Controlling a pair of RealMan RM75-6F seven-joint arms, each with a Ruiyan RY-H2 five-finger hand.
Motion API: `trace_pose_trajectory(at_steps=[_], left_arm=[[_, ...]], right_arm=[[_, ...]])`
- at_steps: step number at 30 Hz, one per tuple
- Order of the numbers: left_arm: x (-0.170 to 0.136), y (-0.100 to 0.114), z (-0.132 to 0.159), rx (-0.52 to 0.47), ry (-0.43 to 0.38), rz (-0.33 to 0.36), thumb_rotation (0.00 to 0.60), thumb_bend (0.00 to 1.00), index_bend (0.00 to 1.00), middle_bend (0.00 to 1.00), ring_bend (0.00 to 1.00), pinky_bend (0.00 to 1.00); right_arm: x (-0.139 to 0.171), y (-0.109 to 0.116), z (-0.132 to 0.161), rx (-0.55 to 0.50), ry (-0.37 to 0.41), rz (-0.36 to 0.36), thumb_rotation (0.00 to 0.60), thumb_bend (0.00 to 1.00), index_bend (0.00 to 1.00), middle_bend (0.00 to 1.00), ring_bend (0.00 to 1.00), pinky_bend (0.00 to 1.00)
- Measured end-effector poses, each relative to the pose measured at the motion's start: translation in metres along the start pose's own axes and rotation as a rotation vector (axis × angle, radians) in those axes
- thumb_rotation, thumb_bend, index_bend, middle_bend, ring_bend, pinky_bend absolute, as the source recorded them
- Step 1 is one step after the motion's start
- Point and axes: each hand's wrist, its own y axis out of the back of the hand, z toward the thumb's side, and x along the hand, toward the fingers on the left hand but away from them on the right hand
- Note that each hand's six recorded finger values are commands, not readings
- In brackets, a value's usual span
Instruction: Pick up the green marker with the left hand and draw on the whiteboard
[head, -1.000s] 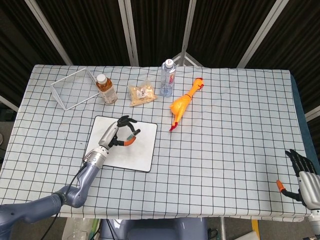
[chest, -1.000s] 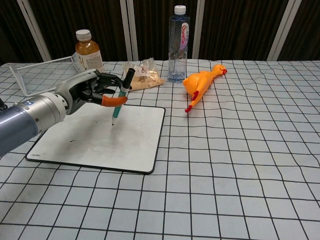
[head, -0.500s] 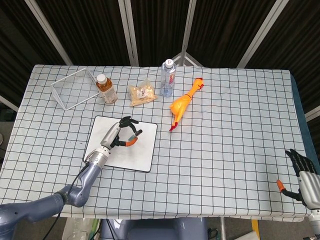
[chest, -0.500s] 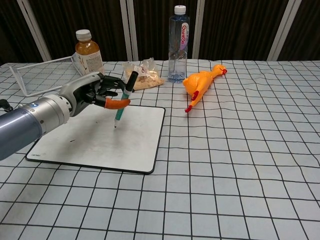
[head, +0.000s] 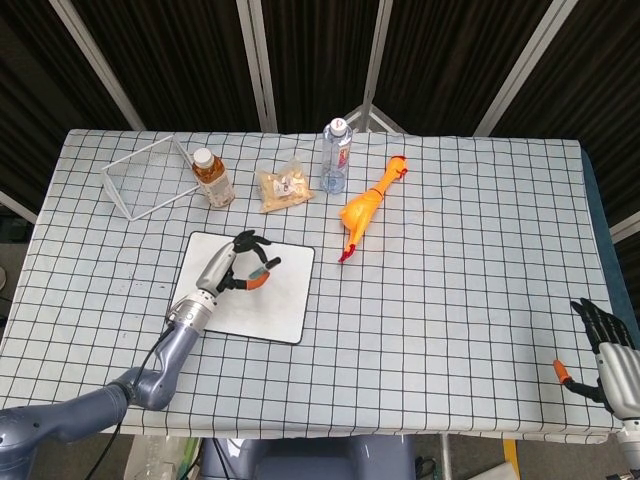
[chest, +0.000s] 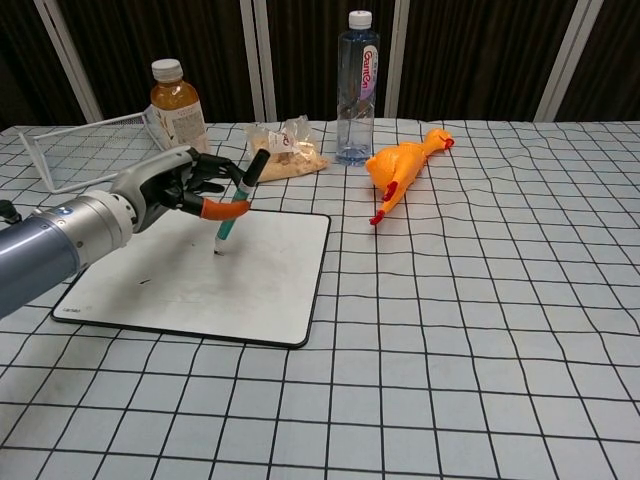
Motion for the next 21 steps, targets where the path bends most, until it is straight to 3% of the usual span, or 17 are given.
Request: trace_pose_trajectory(at_steps=[10, 16, 21], left_arm=[[0.006, 0.032, -0.019, 0.111, 0.015, 0.081, 0.600, 0.54, 0.75, 0.25, 0.07, 0.09], [0.008, 0.050, -0.008, 0.034, -0.025, 0.149, 0.600, 0.54, 0.75, 0.25, 0.07, 0.09], [0.006, 0.050, 0.009, -0.039, -0.059, 0.150, 0.600, 0.54, 0.75, 0.26, 0.07, 0.09]], right_arm=[[0.001, 0.000, 0.000, 0.003, 0.000, -0.001, 0.600, 0.35, 0.00, 0.00, 0.00, 0.00], [0.001, 0.000, 0.001, 0.003, 0.003, -0.002, 0.600, 0.35, 0.00, 0.00, 0.00, 0.00], [0.001, 0.000, 0.002, 0.001, 0.008, -0.002, 0.600, 0.35, 0.00, 0.00, 0.00, 0.00]])
